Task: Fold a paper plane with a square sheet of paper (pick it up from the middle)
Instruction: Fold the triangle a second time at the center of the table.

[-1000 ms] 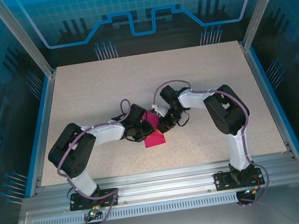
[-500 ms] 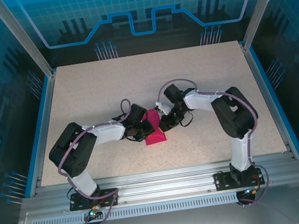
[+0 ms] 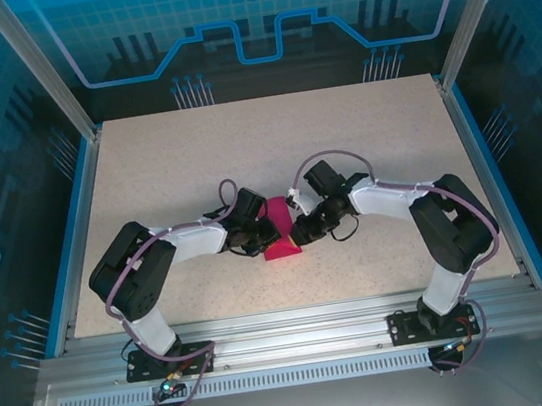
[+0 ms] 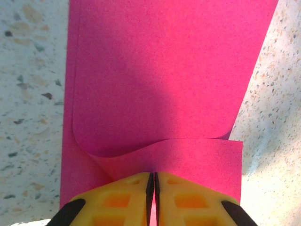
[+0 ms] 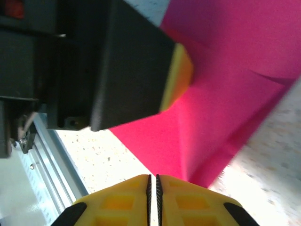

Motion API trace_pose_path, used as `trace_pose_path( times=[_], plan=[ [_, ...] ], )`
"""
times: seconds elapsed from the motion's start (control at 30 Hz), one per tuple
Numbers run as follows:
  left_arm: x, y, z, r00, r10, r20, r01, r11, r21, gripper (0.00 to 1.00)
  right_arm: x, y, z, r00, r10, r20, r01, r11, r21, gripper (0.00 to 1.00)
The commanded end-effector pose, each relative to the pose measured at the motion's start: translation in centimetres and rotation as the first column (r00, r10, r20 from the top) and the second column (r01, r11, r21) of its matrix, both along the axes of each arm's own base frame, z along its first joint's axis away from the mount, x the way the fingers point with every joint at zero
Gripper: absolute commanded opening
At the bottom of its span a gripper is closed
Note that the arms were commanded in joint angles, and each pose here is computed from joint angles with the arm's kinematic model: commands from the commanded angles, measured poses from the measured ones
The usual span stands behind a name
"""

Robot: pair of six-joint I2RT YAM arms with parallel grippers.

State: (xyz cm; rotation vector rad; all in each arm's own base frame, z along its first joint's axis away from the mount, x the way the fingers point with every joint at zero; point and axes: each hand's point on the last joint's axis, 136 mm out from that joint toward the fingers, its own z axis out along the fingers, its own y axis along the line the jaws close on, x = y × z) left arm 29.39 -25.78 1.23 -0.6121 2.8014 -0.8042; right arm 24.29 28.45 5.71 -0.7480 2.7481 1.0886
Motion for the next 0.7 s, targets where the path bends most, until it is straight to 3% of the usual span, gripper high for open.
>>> trace_pose_path(
  times=[0.0,0.67],
  plan=[
    [-1.4,1.0,-2.3,0.998,-0.004,-0.060,0.009,0.997,0.071,0.14,-0.5,1.5,-0.6,0.999,0.013,-0.042,-0.012,1.000,0.019,0.13],
    [-1.6,1.3,-2.4,0.998,-0.008,-0.066,0.014,0.996,0.083,0.14,-1.4,-0.8,-4.3,0.989,-0.021,-0.146,0.008,0.996,-0.089,0.13]
  ],
)
